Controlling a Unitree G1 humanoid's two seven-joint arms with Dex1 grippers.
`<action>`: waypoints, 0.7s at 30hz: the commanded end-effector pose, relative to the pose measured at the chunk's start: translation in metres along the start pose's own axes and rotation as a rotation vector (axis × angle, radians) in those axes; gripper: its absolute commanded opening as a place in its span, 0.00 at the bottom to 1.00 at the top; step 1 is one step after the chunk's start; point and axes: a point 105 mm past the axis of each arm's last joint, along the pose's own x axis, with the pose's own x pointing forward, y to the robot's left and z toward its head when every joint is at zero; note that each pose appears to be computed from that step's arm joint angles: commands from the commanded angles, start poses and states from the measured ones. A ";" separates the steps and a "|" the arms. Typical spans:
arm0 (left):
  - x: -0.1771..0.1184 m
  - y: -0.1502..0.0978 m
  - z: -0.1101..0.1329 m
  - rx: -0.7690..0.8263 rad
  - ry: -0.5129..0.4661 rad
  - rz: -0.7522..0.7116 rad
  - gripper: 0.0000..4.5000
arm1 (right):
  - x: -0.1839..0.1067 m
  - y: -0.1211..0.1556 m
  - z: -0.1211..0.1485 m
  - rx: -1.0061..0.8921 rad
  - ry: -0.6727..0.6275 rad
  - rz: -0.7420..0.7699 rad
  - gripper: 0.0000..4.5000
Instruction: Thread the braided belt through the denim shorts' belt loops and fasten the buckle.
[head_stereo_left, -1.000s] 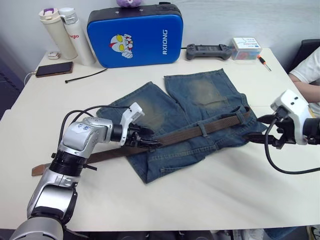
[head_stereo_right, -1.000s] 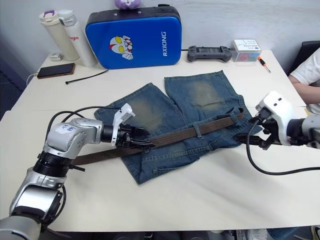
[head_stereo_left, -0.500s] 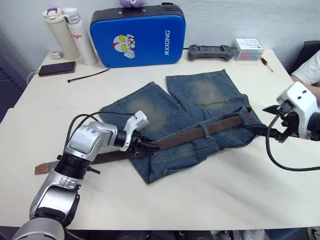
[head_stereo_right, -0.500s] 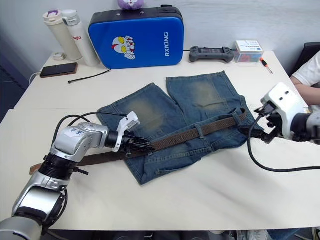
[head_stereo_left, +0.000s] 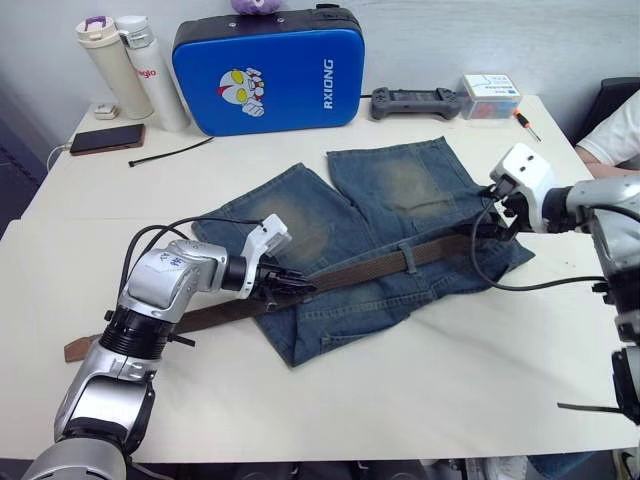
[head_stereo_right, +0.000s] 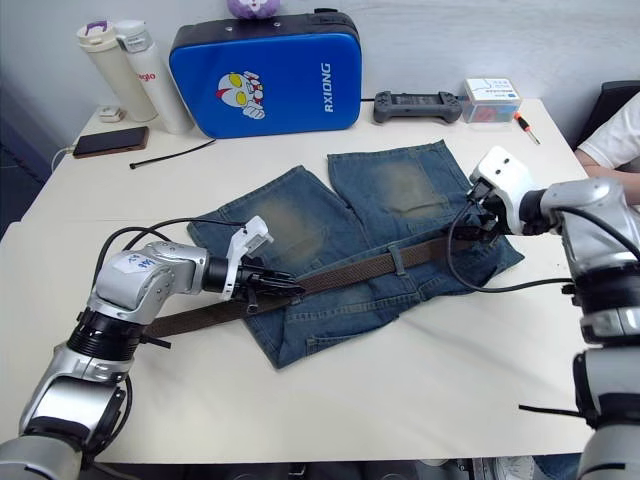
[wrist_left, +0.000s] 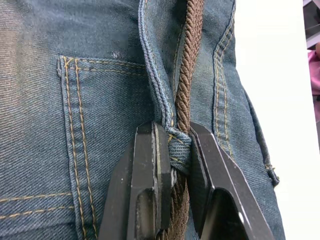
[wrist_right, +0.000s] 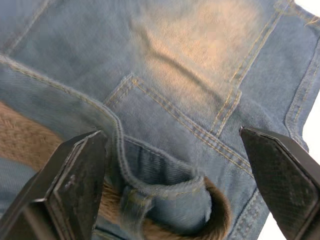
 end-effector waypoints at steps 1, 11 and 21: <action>-0.005 -0.007 0.012 0.049 -0.042 -0.008 0.05 | -0.006 -0.004 -0.012 -0.009 0.095 0.049 0.89; -0.013 -0.010 0.015 0.095 -0.032 0.000 0.05 | -0.027 0.001 -0.027 -0.008 0.179 0.153 0.00; -0.042 0.030 0.048 0.256 -0.068 0.196 0.05 | -0.022 -0.012 0.001 -0.061 0.046 0.013 0.00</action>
